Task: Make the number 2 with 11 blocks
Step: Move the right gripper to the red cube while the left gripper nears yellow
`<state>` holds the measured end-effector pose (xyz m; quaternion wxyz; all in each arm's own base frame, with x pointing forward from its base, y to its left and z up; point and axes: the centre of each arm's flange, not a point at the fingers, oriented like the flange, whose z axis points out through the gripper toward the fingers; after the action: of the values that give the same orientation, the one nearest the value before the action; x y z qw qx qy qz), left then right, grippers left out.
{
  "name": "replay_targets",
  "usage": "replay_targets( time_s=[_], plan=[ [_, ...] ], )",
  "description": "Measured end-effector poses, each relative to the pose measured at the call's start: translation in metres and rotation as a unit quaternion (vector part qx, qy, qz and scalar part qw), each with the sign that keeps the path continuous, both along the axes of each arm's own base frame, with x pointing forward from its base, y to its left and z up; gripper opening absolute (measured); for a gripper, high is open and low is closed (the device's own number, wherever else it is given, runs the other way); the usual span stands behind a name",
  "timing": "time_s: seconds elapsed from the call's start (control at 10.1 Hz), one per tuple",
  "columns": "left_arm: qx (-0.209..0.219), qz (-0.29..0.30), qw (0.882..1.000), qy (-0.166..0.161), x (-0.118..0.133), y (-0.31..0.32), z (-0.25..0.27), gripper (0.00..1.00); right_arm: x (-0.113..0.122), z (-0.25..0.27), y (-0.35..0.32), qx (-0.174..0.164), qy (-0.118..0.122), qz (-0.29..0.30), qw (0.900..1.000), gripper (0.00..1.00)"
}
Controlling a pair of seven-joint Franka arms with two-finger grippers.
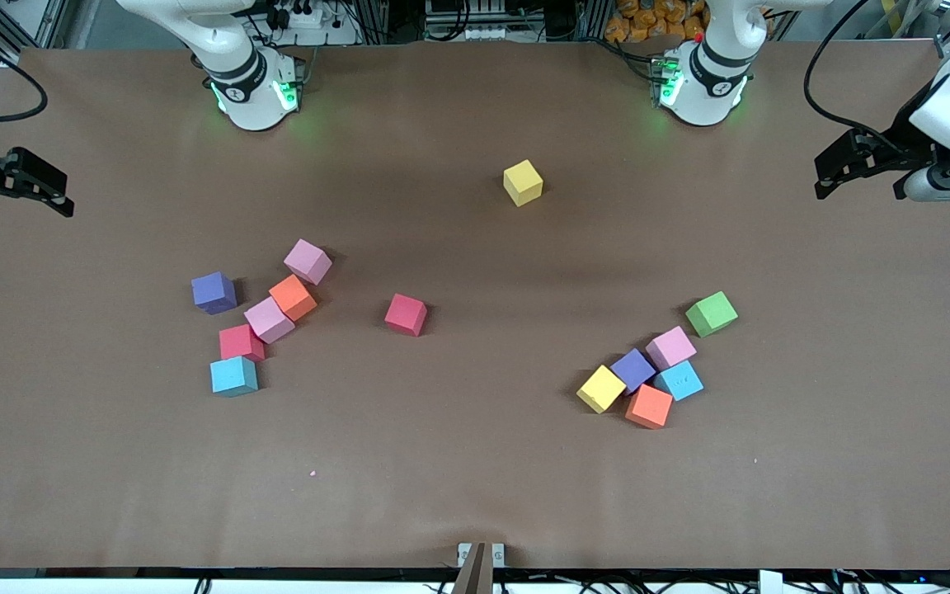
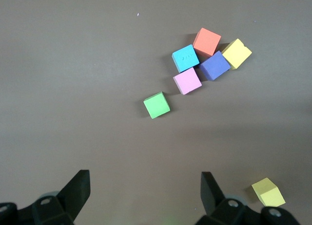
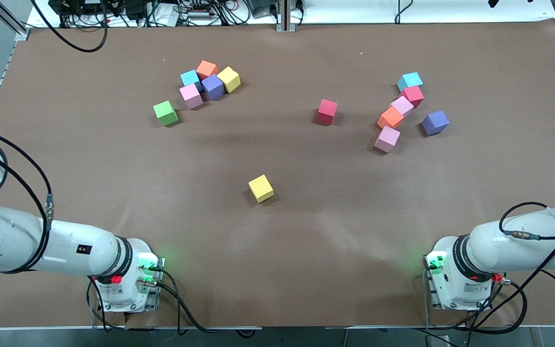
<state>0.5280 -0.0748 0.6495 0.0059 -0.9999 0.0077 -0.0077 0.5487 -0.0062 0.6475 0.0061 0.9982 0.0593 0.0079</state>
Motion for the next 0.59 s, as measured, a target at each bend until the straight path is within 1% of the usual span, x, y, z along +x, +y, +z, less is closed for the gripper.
replay_targets(
  time_s=[0.2,0.3,0.4,0.49,0.59],
  plan=[
    [0.000,0.010,1.000,0.000,-0.001,-0.003,0.000,1.00,0.001,-0.003,-0.001,0.001,0.003,-0.002,1.000,1.00],
    [0.000,0.010,1.000,0.005,-0.002,-0.006,-0.002,1.00,0.002,-0.005,-0.002,0.003,0.004,-0.003,1.000,1.00],
    [0.001,0.014,1.000,0.017,-0.004,-0.015,-0.012,1.00,0.002,-0.006,-0.003,0.004,0.005,-0.004,1.000,1.00],
    [0.005,0.034,0.999,0.030,-0.007,-0.036,-0.030,1.00,0.003,-0.006,-0.003,0.005,0.006,-0.005,1.000,1.00],
    [0.009,0.055,0.998,0.035,-0.010,-0.064,-0.051,1.00,0.003,-0.007,-0.004,0.006,0.006,-0.005,1.000,1.00]
  ],
)
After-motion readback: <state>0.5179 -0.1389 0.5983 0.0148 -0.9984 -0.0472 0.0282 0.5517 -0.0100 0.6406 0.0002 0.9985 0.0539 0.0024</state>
